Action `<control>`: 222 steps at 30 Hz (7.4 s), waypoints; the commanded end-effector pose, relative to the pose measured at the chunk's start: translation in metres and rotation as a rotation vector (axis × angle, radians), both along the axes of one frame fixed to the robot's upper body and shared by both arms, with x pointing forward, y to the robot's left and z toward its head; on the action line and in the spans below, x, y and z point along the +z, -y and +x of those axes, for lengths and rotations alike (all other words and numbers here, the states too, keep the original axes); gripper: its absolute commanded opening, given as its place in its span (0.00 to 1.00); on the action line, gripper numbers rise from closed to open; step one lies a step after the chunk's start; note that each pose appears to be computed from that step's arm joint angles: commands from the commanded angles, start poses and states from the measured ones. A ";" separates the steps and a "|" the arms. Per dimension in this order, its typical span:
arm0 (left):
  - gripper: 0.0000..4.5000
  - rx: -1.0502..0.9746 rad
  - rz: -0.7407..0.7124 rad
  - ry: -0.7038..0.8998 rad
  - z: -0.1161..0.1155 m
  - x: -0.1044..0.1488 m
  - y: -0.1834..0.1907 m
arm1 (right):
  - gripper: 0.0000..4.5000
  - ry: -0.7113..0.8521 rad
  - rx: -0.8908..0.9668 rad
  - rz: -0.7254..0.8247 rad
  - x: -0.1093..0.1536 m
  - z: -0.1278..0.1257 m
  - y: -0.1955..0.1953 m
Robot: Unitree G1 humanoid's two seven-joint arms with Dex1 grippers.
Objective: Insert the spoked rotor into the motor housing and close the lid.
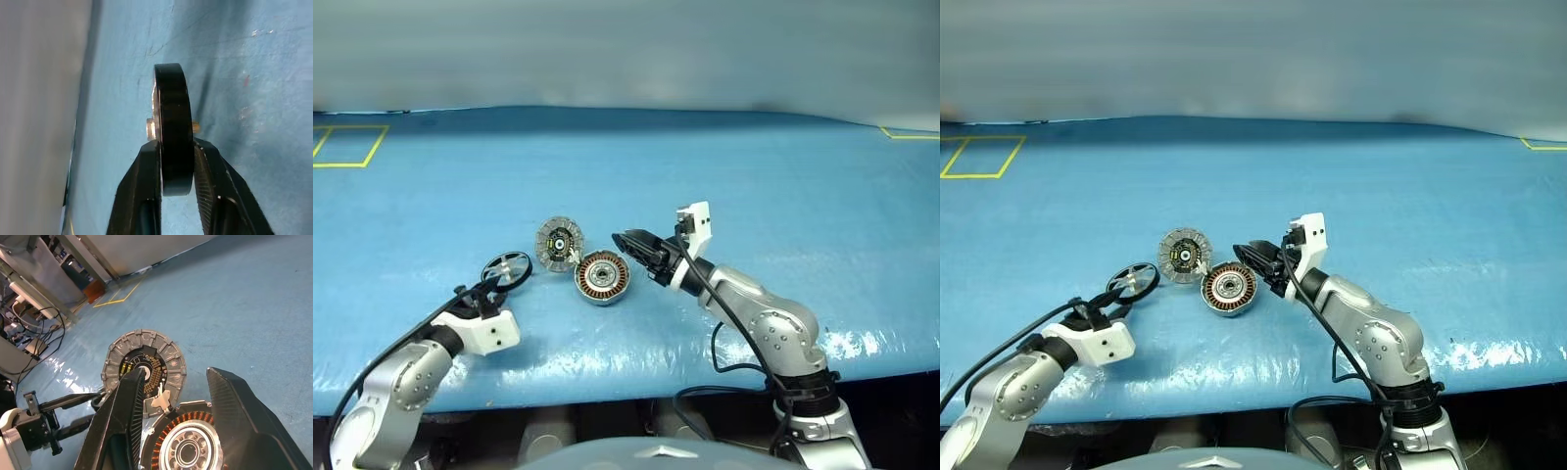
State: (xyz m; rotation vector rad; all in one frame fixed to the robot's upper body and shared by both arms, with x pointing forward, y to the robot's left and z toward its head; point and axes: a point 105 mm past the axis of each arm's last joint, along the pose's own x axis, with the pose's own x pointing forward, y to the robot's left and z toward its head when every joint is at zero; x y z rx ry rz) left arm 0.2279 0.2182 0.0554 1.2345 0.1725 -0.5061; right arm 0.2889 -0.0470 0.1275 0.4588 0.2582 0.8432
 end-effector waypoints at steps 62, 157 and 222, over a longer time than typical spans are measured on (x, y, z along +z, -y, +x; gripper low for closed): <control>0.87 0.398 -0.722 -0.312 0.029 0.022 0.008 | 0.47 0.328 0.258 -0.415 -0.036 -0.033 -0.005; 0.57 0.558 -1.072 -0.246 0.032 0.042 -0.029 | 0.47 0.298 0.243 -0.429 -0.040 -0.031 -0.007; 0.35 0.567 -1.114 -0.279 0.054 0.040 -0.042 | 0.47 0.298 0.217 -0.415 -0.038 -0.032 -0.008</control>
